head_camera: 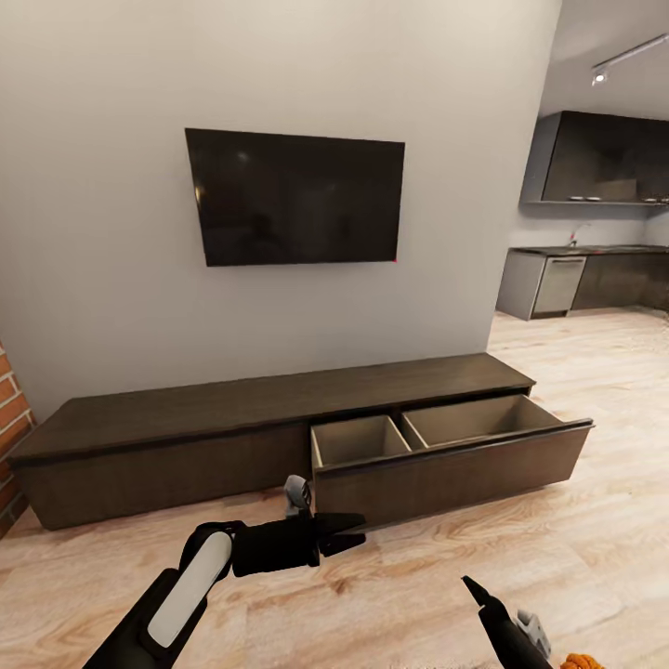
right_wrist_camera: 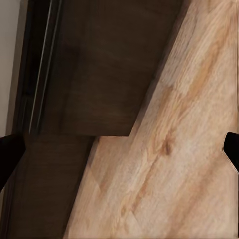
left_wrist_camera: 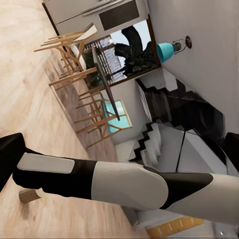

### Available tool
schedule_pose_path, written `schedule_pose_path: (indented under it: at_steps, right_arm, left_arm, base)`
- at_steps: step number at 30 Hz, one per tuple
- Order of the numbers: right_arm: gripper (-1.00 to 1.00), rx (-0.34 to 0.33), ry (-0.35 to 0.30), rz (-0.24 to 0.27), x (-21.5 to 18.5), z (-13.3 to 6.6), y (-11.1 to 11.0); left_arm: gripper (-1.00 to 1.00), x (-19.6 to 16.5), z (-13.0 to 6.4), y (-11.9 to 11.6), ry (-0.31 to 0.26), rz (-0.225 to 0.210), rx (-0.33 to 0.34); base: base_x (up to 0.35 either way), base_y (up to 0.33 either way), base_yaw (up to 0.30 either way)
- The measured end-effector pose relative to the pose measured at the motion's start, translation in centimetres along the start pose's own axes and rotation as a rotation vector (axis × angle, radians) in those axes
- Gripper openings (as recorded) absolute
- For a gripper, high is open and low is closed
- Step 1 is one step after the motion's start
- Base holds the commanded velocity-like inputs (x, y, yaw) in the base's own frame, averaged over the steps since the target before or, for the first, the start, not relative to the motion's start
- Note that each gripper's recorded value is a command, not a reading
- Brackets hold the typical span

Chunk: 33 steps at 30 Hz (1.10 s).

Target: Place each of the two pumpkins and all three candles from the living room inside a cabinet in the living room (use any cabinet), then make sure every cabinet is closed, and position the cauldron so it is next to a table in the living room.

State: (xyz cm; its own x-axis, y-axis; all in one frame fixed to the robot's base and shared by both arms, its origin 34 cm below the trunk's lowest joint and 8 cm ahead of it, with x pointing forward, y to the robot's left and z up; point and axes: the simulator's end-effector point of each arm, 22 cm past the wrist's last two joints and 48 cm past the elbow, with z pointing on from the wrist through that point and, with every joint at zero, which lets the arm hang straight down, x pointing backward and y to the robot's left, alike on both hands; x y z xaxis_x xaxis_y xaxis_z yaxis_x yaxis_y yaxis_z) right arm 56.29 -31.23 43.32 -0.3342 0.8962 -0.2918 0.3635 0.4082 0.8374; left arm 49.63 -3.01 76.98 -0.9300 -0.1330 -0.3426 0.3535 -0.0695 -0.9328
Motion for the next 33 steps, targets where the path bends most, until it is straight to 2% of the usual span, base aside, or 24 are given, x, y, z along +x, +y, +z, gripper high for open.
schedule_pose_path:
  at_steps: [18, 27, 33]
  right_arm:
    - [1.0, 0.033, -0.021, -0.019, -1.3, -1.4, 1.7]
    - [1.0, 0.047, -0.019, -0.02, -1.0, -1.5, 1.0]
    - [1.0, 0.053, -0.027, -0.027, -1.1, -1.5, 0.7]
  left_arm:
    - [1.0, -1.9, 0.5, -2.2, 0.002, -0.021, -0.008]
    - [1.0, -1.6, 0.6, -1.8, 0.01, -0.029, -0.011]
    - [1.0, -1.5, 0.6, -1.3, 0.012, -0.036, -0.018]
  base:
    - [0.0, 0.0, -0.183]
    - [-0.005, -0.006, -0.206]
    - [-0.136, -0.189, -0.208]
